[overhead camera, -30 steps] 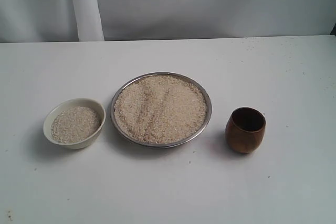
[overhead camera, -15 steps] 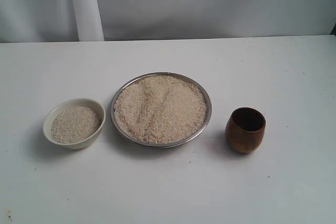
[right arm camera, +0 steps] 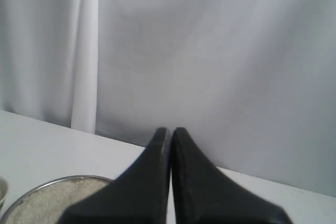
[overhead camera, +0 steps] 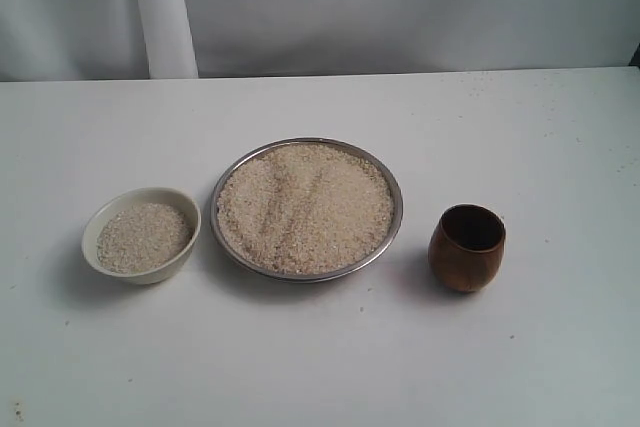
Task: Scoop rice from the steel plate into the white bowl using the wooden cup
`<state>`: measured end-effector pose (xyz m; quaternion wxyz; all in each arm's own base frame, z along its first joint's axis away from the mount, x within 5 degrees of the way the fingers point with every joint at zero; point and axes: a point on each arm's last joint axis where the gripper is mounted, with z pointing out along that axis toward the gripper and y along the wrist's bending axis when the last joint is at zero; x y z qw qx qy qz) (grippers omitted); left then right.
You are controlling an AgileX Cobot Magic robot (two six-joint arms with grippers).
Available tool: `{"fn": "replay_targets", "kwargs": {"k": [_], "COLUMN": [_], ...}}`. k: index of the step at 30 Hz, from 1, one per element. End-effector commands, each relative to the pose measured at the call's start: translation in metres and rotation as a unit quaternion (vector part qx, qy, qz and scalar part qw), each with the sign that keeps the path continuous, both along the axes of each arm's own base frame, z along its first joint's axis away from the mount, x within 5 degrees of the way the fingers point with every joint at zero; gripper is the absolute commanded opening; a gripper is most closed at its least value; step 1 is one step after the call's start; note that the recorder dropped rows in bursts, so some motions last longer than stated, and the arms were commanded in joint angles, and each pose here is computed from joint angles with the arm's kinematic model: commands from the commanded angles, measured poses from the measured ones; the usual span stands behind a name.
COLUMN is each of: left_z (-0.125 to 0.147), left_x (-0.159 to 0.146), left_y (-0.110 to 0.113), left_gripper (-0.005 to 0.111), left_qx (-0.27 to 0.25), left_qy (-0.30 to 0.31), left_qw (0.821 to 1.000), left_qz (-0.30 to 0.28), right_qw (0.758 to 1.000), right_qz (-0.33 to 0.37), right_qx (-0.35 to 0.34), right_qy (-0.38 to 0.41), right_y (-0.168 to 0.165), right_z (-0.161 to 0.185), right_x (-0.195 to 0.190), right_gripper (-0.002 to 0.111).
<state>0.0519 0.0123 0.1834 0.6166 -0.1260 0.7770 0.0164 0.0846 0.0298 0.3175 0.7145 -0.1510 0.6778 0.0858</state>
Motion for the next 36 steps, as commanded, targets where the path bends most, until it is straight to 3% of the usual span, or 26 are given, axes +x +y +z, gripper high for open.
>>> {"fn": "replay_targets", "kwargs": {"k": [1, 10, 15, 19, 26, 36], "left_z": [0.0, 0.0, 0.0, 0.0, 0.0, 0.0], "left_x": [0.001, 0.001, 0.001, 0.001, 0.001, 0.001], "left_y": [0.0, 0.0, 0.0, 0.0, 0.0, 0.0], "left_gripper": [0.0, 0.0, 0.0, 0.0, 0.0, 0.0], "left_qx": [-0.004, -0.004, -0.004, -0.004, -0.004, -0.004], "left_qy": [0.0, 0.0, 0.0, 0.0, 0.0, 0.0], "left_qw": [1.0, 1.0, 1.0, 1.0, 1.0, 1.0], "left_qz": [-0.001, -0.001, -0.001, -0.001, -0.001, -0.001], "right_qw": [1.0, 1.0, 0.999, 0.999, 0.994, 0.984], "right_qz": [-0.001, -0.003, 0.035, 0.04, 0.047, 0.062], "right_qx": [0.019, 0.013, -0.002, 0.01, -0.047, -0.07], "right_qy": [0.006, 0.0, 0.04, -0.004, 0.083, 0.149], "right_y": [0.008, 0.03, 0.052, 0.053, 0.05, 0.04], "right_z": [0.001, -0.02, -0.076, -0.111, -0.17, -0.191], "right_x": [0.024, 0.087, 0.129, 0.128, 0.115, 0.08], "right_gripper": [0.0, 0.0, 0.0, 0.0, 0.0, 0.0]}}
